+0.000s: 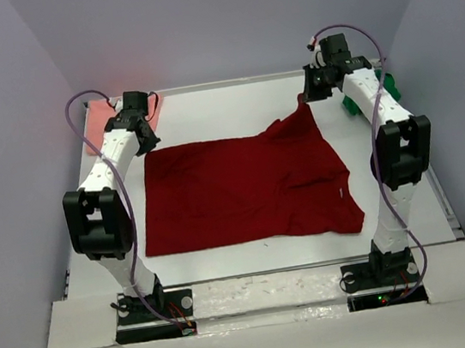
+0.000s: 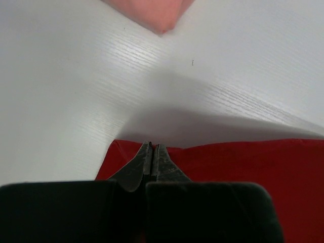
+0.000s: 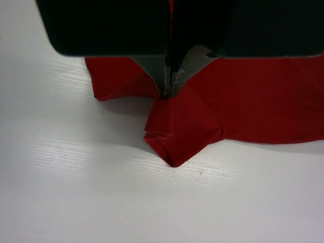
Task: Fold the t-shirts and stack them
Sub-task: Fold the tshirt
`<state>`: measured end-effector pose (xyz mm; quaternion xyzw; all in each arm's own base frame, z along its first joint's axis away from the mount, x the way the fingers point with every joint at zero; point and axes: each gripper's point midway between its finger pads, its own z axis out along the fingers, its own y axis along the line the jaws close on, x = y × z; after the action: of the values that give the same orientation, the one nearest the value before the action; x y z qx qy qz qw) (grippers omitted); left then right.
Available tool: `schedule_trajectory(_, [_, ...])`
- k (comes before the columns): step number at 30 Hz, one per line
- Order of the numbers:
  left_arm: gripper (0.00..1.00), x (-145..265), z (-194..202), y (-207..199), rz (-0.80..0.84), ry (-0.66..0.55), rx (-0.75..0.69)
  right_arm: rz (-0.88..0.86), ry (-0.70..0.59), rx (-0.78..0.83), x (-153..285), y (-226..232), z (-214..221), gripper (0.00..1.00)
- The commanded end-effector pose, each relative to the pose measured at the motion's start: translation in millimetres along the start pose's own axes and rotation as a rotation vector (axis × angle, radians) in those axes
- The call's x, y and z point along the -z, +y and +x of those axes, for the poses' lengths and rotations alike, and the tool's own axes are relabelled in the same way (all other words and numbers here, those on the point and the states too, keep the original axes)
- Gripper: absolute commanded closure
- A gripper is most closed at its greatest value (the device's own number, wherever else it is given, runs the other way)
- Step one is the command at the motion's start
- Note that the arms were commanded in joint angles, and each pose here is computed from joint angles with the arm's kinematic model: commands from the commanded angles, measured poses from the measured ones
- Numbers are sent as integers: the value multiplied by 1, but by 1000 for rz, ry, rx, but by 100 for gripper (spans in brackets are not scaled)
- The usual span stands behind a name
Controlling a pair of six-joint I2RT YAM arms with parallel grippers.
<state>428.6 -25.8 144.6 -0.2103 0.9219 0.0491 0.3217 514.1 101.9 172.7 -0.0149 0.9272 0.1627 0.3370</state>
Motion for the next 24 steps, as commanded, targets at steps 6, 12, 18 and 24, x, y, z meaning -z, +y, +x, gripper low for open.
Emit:
schedule_trajectory(6, [100, 28, 8, 22, -26, -50, 21, 54, -84, 12, 46, 21, 2, 100])
schedule_trajectory(12, [100, 38, 18, 34, -35, -62, 23, 94, -134, -15, 79, 22, 12, 100])
schedule_trajectory(18, [100, 49, 23, 43, -39, -71, 12, 137, -112, -12, 92, 18, 43, 100])
schedule_trajectory(24, [100, 56, 32, 51, -45, -70, 9, 152, -90, -29, 98, 15, 74, 100])
